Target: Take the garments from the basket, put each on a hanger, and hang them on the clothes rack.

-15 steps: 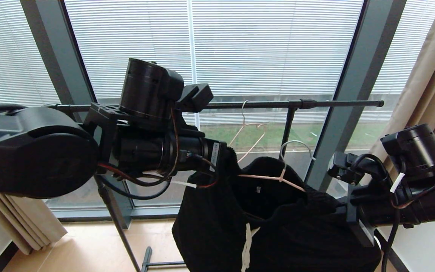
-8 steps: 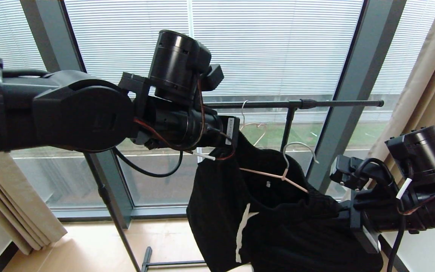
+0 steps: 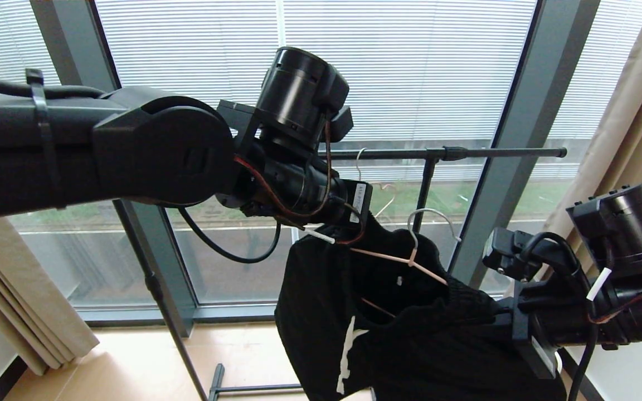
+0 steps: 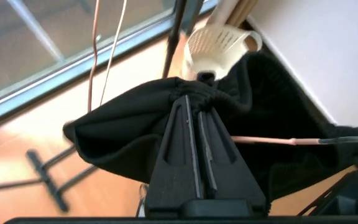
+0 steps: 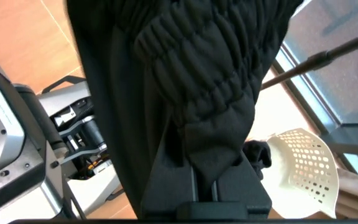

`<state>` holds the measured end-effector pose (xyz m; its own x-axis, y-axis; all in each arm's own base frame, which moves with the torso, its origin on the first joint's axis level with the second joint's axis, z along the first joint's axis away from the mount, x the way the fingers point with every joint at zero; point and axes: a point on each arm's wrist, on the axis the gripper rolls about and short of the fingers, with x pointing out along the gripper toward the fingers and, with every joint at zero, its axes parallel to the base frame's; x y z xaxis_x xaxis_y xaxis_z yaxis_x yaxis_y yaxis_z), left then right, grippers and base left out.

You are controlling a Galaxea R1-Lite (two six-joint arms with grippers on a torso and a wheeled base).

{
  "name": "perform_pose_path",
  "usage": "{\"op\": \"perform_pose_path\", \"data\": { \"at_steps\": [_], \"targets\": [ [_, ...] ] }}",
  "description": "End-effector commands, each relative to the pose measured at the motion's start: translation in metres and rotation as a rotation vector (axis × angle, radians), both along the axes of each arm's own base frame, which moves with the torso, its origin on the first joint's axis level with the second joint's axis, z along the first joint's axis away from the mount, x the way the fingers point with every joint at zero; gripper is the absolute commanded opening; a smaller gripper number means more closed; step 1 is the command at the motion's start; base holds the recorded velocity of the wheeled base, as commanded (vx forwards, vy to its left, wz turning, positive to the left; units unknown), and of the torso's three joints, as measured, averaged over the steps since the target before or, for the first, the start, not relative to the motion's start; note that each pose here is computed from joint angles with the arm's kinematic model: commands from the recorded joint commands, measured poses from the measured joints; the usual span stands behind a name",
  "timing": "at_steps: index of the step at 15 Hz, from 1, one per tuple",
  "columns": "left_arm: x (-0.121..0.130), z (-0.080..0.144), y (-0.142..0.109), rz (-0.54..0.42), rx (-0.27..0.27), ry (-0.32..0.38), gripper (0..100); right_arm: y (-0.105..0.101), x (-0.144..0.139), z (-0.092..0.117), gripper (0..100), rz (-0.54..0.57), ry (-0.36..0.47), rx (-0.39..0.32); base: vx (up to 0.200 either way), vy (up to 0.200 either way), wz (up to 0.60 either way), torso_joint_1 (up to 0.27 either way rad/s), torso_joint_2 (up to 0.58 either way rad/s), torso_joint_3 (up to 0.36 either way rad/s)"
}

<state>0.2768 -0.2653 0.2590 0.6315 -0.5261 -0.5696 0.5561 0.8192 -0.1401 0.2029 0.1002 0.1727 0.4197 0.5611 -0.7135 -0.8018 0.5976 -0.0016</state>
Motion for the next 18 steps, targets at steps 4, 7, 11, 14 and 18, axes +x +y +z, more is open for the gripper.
{"op": "perform_pose_path", "data": {
  "at_steps": [4, 7, 11, 14, 18],
  "targets": [
    [-0.007, -0.007, -0.011, -0.03, 0.022, 0.017, 0, 0.002, 0.01, 0.0, 0, -0.063, -0.015, 0.06, 0.0, 0.0, 0.0, 0.0, 0.0, 0.0],
    [-0.015, -0.004, -0.006, -0.04, 0.072, -0.016, 0, -0.005, 0.018, 0.001, 0, -0.103, -0.051, 0.083, 0.0, 0.0, 0.0, 0.0, 0.0, 0.0],
    [-0.032, -0.002, 0.006, -0.075, 0.106, -0.028, 0, -0.005, 0.022, 0.004, 0, -0.148, -0.057, 0.131, 0.0, 0.0, 0.0, 0.0, 0.0, 0.0],
    [-0.041, -0.005, 0.015, -0.091, 0.143, -0.027, 0, -0.005, 0.022, 0.004, 0, -0.131, -0.039, 0.183, 0.0, 0.0, 0.0, 0.0, 0.0, 0.0],
    [-0.05, -0.016, 0.014, -0.114, 0.168, -0.012, 0, -0.001, 0.026, -0.001, 0, -0.149, -0.051, 0.254, 0.0, 0.0, 0.0, 0.0, 0.0, 0.0]
  ]
}}
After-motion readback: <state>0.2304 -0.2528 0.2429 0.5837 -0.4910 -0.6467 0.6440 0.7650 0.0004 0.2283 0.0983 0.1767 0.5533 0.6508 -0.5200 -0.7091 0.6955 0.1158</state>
